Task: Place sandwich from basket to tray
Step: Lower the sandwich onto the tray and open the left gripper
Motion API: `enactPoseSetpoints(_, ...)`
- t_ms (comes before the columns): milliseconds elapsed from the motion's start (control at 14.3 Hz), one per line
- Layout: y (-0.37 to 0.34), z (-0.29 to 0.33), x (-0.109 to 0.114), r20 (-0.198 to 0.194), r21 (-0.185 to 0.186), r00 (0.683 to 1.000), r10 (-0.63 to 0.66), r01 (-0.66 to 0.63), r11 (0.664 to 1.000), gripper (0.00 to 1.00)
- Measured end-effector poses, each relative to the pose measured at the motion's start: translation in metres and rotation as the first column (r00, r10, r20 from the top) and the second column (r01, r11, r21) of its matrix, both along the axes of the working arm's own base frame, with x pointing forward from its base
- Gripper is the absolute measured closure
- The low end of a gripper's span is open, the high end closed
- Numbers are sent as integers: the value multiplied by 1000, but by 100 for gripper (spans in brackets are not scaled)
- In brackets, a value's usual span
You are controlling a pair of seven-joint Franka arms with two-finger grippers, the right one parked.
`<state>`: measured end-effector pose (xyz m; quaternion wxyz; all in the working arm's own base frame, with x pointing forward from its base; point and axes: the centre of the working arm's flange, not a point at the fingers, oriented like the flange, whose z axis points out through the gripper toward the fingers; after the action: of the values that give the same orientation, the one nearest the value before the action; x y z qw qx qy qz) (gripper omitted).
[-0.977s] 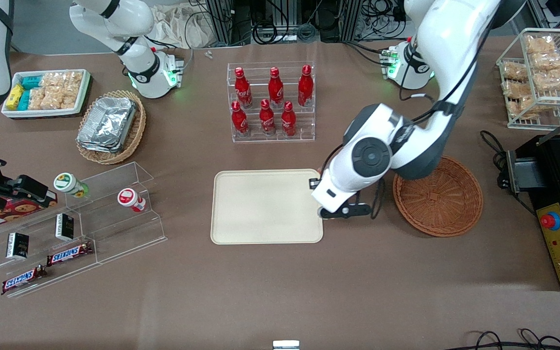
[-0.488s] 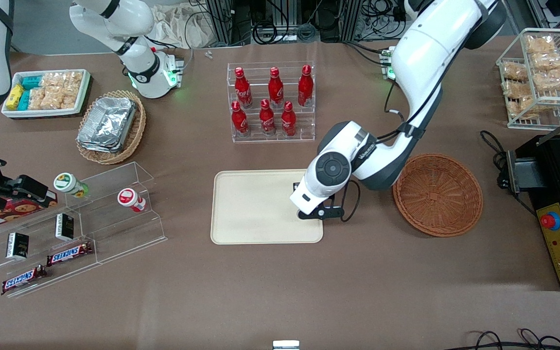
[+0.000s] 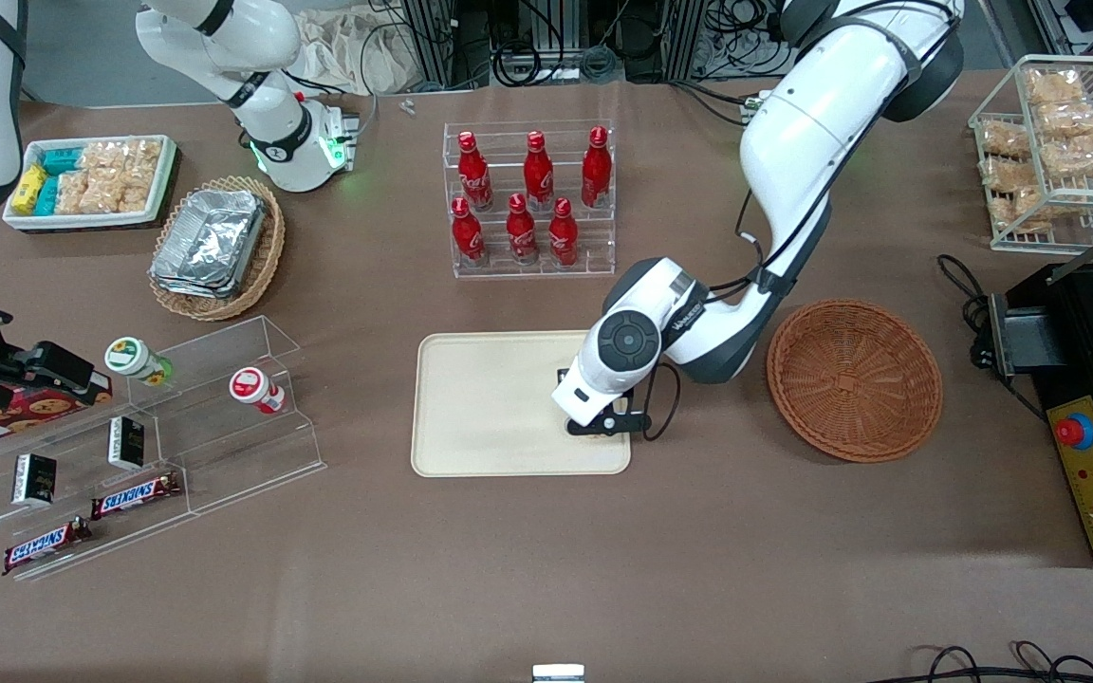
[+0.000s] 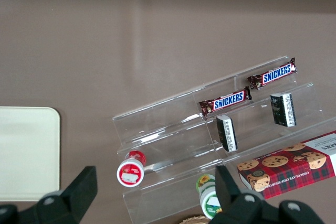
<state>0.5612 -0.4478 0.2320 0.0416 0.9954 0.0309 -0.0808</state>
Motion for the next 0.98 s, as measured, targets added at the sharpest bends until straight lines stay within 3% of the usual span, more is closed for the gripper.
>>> enactPoseSetpoints(209,1,-8,0,1,10,1000,-1,1,1000,75)
enactPoseSetpoints(419,1,-3,4,11,5,1000,4,-4,1000,48)
enactPoseSetpoints(558,1,12,12,34,-10,999,15,-15,1000,33)
enactPoseSetpoints(767,14,64,26,72,-11,997,38,-37,999,1)
enactPoseSetpoints(977,58,145,34,71,55,995,70,-74,996,0)
